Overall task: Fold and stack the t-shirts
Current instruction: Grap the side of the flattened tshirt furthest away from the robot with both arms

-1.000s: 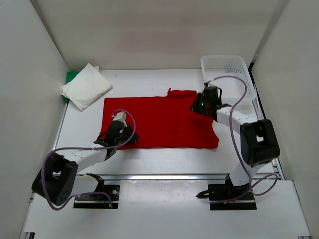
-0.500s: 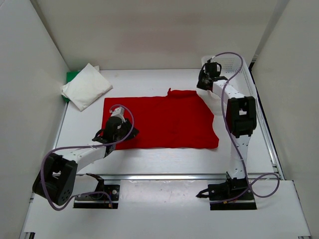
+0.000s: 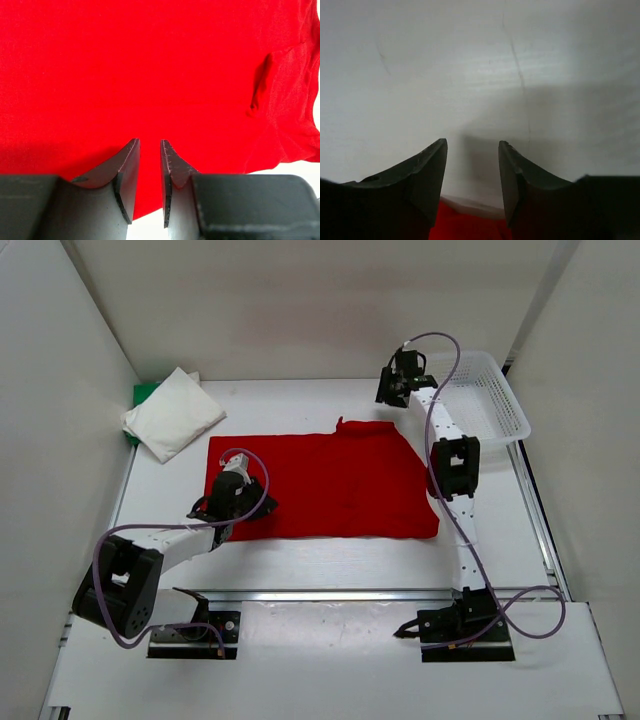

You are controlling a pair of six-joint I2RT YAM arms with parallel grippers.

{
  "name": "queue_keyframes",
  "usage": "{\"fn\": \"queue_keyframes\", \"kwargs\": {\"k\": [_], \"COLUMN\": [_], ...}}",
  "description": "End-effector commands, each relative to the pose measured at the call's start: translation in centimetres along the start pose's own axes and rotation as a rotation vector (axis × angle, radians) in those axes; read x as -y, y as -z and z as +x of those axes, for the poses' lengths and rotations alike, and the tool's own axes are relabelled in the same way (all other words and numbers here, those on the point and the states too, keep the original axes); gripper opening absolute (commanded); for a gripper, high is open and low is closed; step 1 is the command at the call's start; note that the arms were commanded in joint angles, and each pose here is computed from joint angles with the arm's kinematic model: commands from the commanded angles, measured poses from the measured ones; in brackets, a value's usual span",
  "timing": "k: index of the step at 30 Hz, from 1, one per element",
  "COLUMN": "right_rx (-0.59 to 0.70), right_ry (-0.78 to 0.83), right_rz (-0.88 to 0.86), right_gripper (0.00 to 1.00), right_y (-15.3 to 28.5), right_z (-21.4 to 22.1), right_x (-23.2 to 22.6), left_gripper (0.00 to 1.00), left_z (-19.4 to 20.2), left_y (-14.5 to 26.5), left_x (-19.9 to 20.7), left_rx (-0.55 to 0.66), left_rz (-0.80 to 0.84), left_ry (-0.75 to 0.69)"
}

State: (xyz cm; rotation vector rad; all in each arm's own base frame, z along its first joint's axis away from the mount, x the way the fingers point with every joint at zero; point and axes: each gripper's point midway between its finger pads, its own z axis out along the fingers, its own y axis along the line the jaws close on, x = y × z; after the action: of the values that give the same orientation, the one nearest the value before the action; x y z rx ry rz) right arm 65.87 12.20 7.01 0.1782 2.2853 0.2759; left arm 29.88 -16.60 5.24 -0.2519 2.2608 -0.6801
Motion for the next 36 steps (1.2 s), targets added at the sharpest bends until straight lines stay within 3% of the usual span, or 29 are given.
{"fn": "queue_keyframes", "kwargs": {"k": [1, 7, 11, 15, 23, 27, 30, 36], "right_rx": [-0.169, -0.247, -0.264, -0.264, -0.293, -0.279, -0.255, -0.264], "right_ry": [-0.003, 0.021, -0.004, 0.003, 0.053, 0.098, 0.114, 0.147], "right_rz": [-0.004, -0.047, -0.098, -0.119, -0.099, -0.057, -0.064, -0.090], "right_gripper": [0.44, 0.48, 0.42, 0.43, 0.54, 0.51, 0.34, 0.24], "right_y": [0.0, 0.6, 1.7, 2.9, 5.4, 6.7, 8.0, 11.4], "right_z": [4.7, 6.7, 6.6, 5.9, 5.6, 5.1, 4.3, 4.1], "right_x": [0.3, -1.7, -3.7, -4.7, -4.6, -4.9, -6.1, -8.2], "left_gripper": [0.34, 0.34, 0.34, 0.34, 0.35, 0.35, 0.34, 0.35], "left_z": [-2.1, -2.7, -3.4, -3.6, -4.1, -4.3, -4.2, -4.2], "left_y": [-0.1, -0.4, -0.2, -0.2, 0.1, 0.1, 0.2, 0.4], "left_x": [1.3, 1.7, 1.8, 1.4, 1.5, 1.7, 1.6, 2.0], "left_rx": [0.047, 0.052, 0.068, 0.077, 0.090, 0.096, 0.097, 0.102], "left_rz": [0.040, 0.046, 0.047, 0.038, 0.045, 0.050, 0.046, 0.070], "left_ry": [0.004, 0.012, 0.015, 0.018, 0.028, 0.034, 0.030, 0.032]}}
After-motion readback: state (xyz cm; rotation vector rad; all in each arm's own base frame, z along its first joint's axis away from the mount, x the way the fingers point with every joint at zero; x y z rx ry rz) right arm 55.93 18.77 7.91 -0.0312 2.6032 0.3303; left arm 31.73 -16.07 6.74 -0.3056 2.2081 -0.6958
